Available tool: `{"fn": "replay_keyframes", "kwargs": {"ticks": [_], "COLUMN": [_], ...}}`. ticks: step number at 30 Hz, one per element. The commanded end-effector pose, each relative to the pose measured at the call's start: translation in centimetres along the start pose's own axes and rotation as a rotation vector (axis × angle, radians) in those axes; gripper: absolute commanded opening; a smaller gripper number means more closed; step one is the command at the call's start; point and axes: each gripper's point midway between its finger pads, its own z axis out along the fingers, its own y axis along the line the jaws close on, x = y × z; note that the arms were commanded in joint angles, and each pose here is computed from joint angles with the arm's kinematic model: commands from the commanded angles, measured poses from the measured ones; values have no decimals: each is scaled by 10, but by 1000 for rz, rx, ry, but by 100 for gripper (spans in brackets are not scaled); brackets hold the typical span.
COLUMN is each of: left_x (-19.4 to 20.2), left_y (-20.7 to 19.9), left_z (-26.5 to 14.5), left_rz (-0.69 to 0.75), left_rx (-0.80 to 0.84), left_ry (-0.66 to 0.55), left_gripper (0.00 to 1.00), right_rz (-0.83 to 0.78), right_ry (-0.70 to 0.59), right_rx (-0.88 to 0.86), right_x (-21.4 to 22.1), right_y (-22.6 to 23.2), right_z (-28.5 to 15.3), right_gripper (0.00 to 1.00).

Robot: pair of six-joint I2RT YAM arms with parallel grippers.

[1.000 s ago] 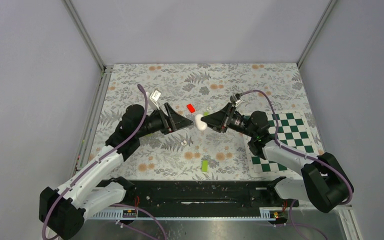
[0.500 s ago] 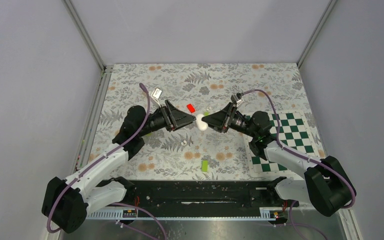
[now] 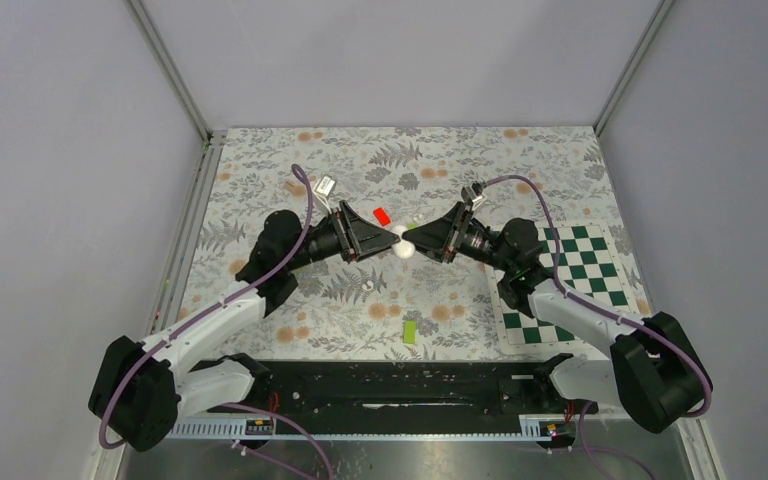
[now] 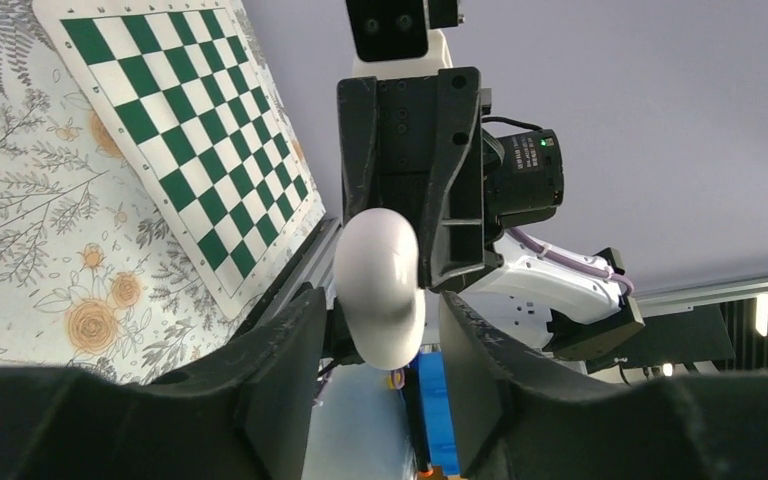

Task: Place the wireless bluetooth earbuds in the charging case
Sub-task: Pass from the right arm to the left

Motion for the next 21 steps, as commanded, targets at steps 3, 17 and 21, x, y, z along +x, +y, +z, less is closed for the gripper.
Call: {"fn": "replay_keyframes", "kwargs": {"ticks": [3, 17, 21], "left_x": [-6, -4, -4], "left_y": [-34, -21, -20], "left_z": [1, 3, 3], "left_rz": [32, 6, 12], "left_rx": [123, 68, 56], "left_ry": [-10, -12, -12], "left_gripper": [39, 22, 22], "right_rz": [-85, -164, -239], "right_ry": [24, -6, -37], "right_rx": [-32, 192, 357], "right_x": [2, -1, -6], "right_y": [24, -7, -25], "right_z": [5, -6, -21], "right_gripper": [0, 0, 0]}}
